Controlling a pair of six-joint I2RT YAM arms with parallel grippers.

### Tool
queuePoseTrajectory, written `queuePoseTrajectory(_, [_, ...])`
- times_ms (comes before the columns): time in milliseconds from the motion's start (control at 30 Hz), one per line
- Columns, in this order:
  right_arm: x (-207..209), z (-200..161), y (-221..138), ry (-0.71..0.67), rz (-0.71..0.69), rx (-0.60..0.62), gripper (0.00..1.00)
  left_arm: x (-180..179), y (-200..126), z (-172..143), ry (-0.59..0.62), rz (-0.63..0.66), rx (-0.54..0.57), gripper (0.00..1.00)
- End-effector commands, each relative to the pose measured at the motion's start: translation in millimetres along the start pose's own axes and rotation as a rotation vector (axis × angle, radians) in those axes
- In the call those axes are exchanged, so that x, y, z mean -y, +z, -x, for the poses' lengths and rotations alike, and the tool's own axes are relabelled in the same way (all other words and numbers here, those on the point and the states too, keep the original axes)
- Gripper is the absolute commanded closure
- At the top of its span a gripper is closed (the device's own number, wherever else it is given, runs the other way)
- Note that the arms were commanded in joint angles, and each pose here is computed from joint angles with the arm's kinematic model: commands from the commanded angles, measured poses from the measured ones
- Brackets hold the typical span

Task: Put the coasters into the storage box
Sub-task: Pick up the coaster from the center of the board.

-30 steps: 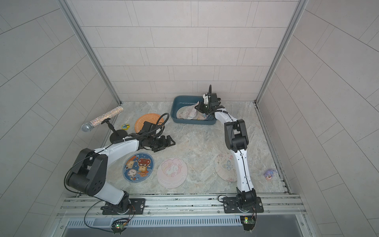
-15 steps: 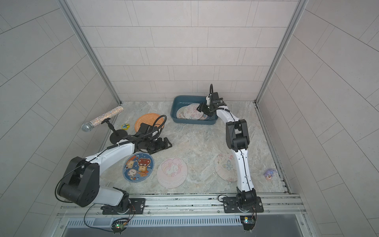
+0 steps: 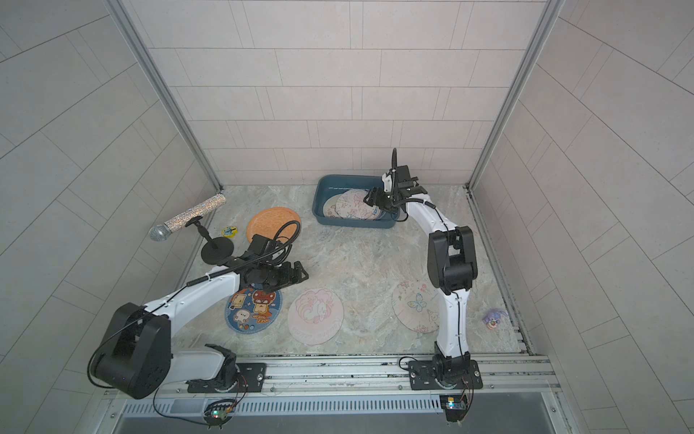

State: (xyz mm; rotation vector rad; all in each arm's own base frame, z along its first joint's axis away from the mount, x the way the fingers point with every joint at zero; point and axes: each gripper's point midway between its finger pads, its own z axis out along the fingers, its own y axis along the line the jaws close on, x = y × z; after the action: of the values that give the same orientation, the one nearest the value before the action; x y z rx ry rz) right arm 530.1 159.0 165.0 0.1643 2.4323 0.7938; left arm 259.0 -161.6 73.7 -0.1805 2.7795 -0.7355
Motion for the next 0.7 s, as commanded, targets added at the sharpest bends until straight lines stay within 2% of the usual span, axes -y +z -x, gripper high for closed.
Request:
queuePoseTrajectory(0, [-16.9,-27.9,-18.1,-0.054,0.024,-0.049,0.25,-11.3,-1.7,-16.5,-0.024,0.061,-0.014,0.03])
queuePoseTrajectory(133, [-24.1,-76.2,-35.3,-0.092,0.029,-0.125,0.24,-14.1,-2.6,-28.2,-0.034,0.091,-0.005,0.03])
queuePoseTrajectory(433, [-41.0,-213.1,-62.4,-0.19,0.046,-0.33,0.23,-20.8,-0.4,-51.0,-0.058,0.144,0.009,0.04])
queuePoseTrajectory(667, [-52.6,-296.2,-65.2,-0.24,0.075,-0.454,0.22,-23.8,3.4,-66.8,-0.064,0.169,0.0,0.11])
